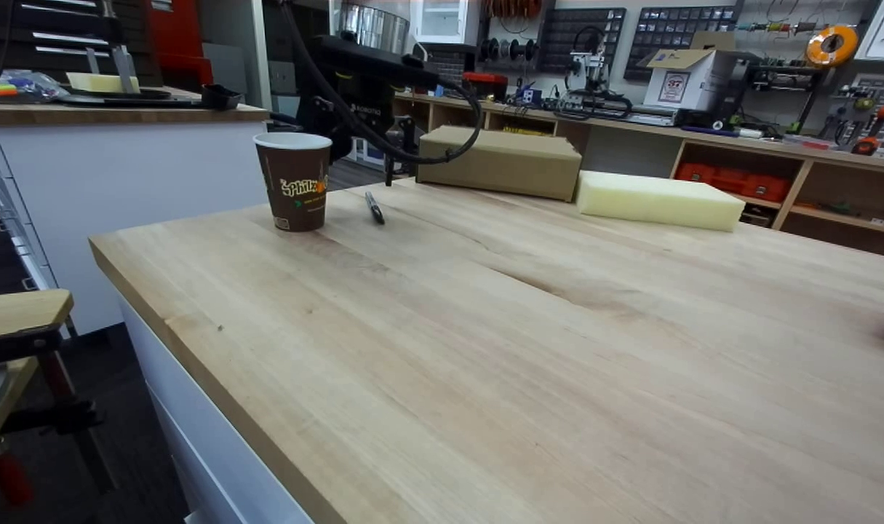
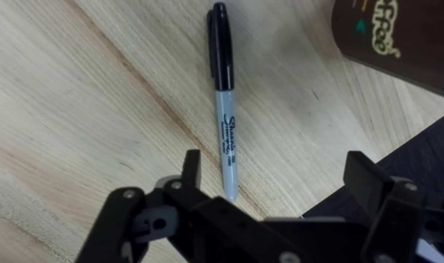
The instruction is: Put the marker in the cup
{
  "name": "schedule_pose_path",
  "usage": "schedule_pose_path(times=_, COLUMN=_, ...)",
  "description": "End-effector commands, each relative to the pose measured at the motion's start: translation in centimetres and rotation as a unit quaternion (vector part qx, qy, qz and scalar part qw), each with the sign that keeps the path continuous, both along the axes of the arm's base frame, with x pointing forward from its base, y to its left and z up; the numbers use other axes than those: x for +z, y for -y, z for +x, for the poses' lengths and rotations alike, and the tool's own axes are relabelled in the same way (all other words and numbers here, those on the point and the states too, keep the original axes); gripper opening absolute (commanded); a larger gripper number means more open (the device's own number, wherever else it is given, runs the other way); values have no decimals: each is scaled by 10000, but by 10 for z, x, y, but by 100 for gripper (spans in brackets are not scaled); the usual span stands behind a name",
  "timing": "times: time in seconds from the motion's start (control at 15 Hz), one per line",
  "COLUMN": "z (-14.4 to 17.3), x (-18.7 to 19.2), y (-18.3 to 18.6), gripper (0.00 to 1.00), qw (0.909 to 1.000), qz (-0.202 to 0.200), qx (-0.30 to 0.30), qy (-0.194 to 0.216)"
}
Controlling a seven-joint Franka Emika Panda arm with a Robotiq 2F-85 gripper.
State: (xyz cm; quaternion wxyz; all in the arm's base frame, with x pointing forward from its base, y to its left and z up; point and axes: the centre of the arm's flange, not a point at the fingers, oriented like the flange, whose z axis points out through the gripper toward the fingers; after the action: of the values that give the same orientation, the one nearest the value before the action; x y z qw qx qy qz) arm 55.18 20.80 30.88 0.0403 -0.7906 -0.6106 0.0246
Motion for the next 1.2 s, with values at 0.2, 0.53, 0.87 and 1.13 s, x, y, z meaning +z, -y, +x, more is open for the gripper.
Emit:
schedule_pose_path(times=0.2, z=13, x=-14, y=1, gripper=100, qw=9998, qz=-212, qx=17, qy=-14)
schedule_pose_path(times=0.53, z=15, x=-30, y=0, gripper=75, qw=9997, qz=-214, qx=39, qy=-78)
schedule_pose_path(times=0.87, z=19, x=-27, y=-2, gripper=44, qw=9996, qz=-275, qx=64, qy=-24)
schedule_pose_path(times=1.13, z=21, x=-21, y=-3, gripper=18, qw=9994, qz=-330, qx=81, qy=49)
